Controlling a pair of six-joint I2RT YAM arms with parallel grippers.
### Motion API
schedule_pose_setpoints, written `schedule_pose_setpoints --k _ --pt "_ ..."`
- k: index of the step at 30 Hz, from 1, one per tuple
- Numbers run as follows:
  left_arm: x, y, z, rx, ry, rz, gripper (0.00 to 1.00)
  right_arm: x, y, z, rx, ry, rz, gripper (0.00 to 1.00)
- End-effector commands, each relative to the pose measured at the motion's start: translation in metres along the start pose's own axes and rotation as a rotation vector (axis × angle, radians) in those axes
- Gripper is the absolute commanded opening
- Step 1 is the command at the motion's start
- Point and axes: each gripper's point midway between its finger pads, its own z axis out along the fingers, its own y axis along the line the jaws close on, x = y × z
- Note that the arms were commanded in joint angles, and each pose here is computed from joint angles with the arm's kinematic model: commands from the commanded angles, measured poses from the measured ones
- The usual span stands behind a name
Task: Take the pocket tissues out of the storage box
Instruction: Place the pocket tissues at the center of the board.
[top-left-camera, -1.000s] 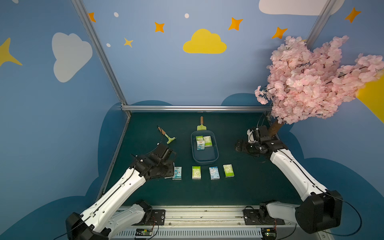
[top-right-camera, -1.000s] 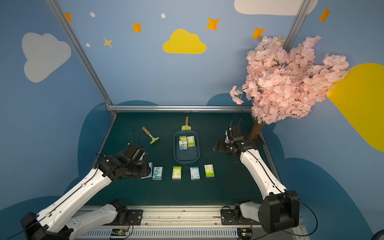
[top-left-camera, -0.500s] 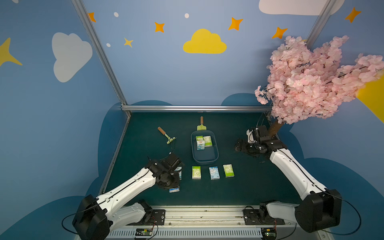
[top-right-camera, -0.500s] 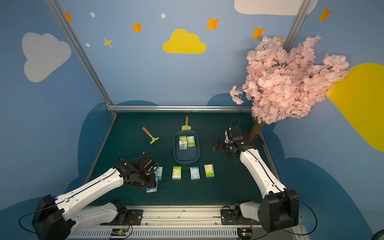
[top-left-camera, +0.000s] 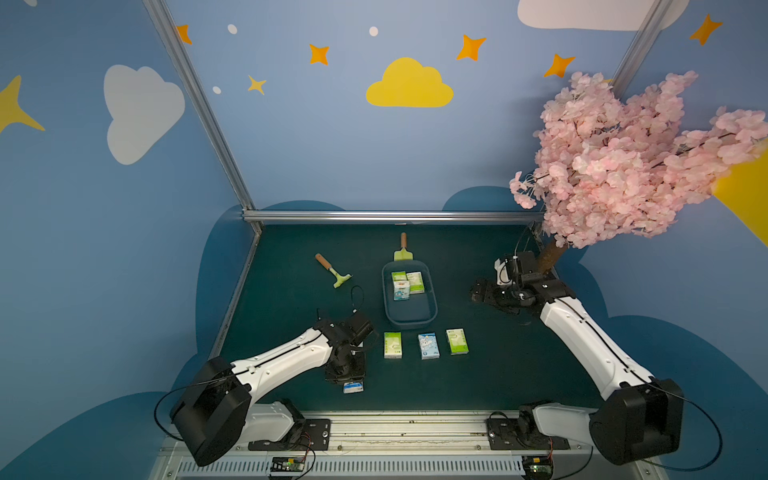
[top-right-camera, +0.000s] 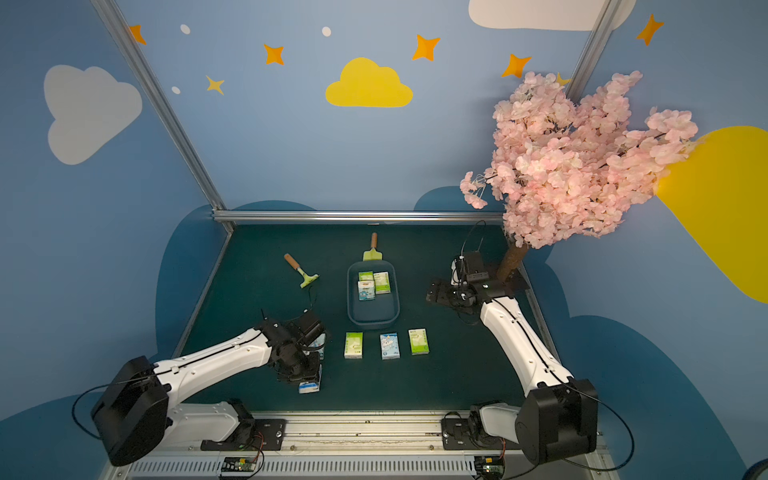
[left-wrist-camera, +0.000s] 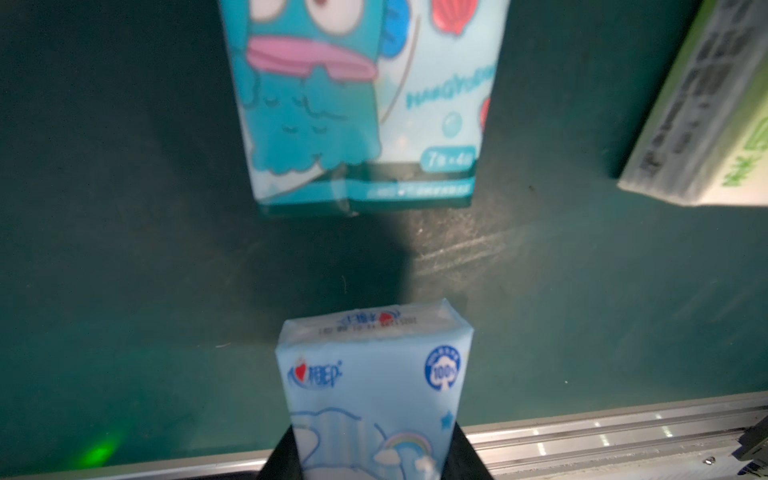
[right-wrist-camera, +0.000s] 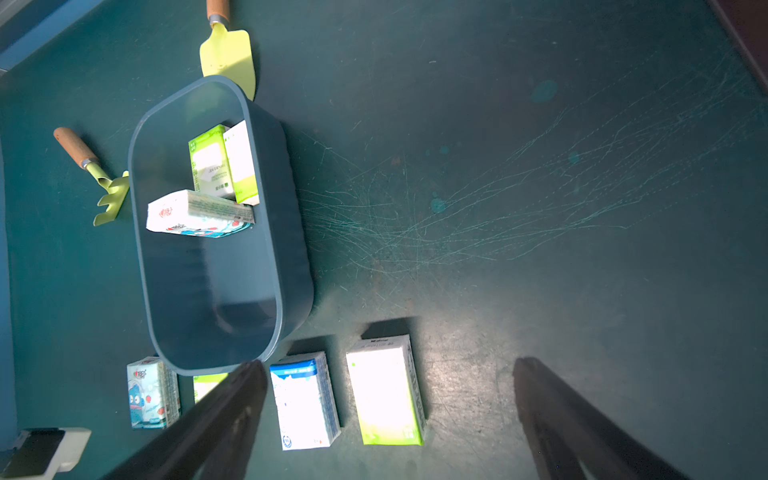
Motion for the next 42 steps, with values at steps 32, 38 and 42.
schedule_pose_setpoints --k 32,38,42 --pt "-0.082 -0.022 -0.131 0.059 -0.448 0.021 0.93 -0.001 -0.012 -0.016 0.015 -0.061 0.019 0.98" --pt "-0.127 -0.051 -0.16 0.163 -0.566 0.025 0.95 -0.002 -0.014 -0.022 0.014 -0.082 0.015 0.98" --pt "-0.155 -0.077 -0.17 0.217 -0.59 0.05 0.95 0.0 -0.016 -0.025 0.017 -0.09 0.019 0.98"
